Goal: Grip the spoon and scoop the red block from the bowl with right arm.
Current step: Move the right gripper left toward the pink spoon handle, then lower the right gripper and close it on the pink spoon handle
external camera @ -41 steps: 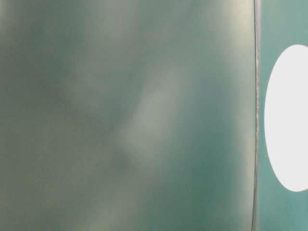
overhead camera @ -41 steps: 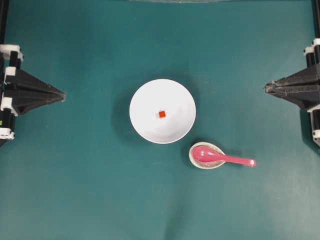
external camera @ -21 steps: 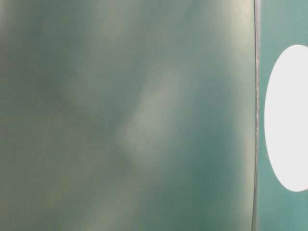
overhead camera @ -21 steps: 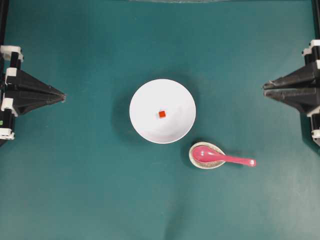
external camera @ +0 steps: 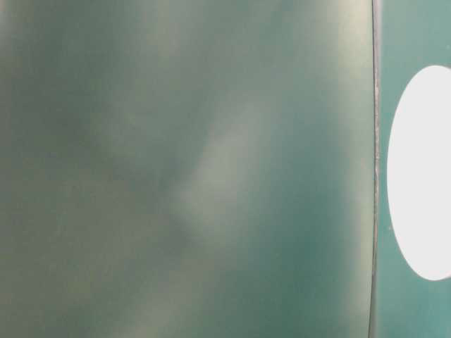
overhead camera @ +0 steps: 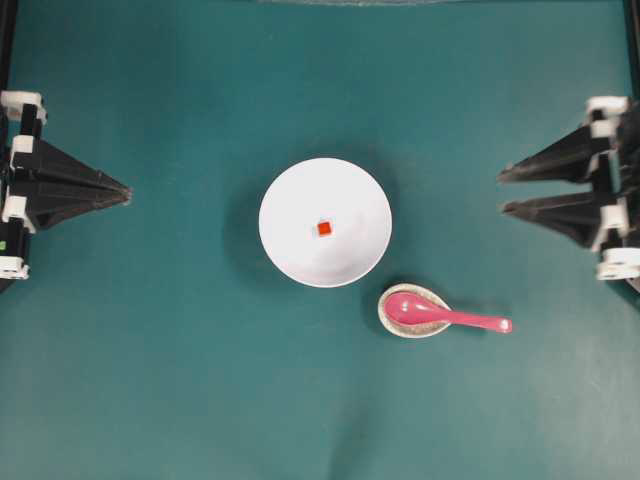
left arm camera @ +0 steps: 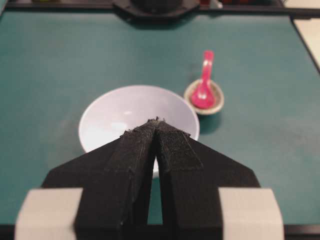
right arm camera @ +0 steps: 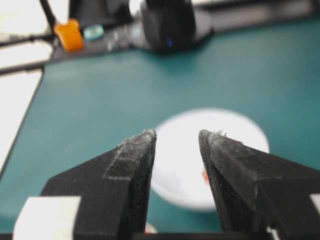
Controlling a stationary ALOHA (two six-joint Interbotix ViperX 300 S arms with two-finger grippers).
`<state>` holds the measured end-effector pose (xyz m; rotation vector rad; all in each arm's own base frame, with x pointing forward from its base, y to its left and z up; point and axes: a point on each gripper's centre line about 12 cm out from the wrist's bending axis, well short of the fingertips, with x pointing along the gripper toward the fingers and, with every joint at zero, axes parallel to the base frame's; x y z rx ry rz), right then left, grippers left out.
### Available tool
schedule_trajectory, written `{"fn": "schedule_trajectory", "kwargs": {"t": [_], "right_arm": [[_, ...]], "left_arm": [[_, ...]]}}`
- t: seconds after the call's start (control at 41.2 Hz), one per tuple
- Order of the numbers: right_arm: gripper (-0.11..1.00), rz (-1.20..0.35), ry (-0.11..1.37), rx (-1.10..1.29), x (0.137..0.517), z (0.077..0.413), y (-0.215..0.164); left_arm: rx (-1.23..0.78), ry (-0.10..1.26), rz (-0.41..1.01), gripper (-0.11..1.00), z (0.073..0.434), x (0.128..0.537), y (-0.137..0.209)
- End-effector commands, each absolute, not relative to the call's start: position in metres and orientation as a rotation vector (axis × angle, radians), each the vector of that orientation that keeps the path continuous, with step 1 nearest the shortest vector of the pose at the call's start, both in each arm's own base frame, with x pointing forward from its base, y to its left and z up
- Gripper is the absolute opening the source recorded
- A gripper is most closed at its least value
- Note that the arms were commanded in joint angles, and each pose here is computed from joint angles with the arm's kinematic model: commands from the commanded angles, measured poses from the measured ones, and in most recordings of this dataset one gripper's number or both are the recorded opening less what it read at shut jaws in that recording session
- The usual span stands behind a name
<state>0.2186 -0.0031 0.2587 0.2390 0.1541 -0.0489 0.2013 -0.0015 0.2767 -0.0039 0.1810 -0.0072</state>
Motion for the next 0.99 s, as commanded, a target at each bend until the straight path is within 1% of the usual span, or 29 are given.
{"fn": "schedule_trajectory", "kwargs": {"t": [0.0,0.121,0.218,0.436,0.606,0.849,0.97], "right_arm": [[0.47,-0.051,0.204,0.287,0.228,0.245,0.001],[0.47,-0.036,0.229,0.311,0.238,0.226,0.011],[0.47,-0.029,0.203,0.330,0.243,0.215,0.020],[0.47,-0.068,0.159,0.403,0.245,0.185,0.039],[0.47,-0.096,0.183,0.419,0.242,0.161,0.057],[0.47,-0.133,0.208,0.406,0.236,0.139,0.078],[0.47,-0.140,0.246,0.389,0.233,0.127,0.087]], "left_arm": [[-0.002,0.160,-0.010,0.00,0.286,0.204,-0.002],[-0.002,0.166,-0.010,0.00,0.286,0.204,-0.002],[-0.002,0.170,-0.010,0.00,0.285,0.204,-0.002],[-0.002,0.170,-0.010,0.00,0.285,0.204,-0.002],[-0.002,0.170,-0.010,0.00,0.285,0.204,-0.002],[-0.002,0.170,-0.010,0.00,0.285,0.204,-0.002],[-0.002,0.172,-0.010,0.00,0.284,0.204,-0.002]]}}
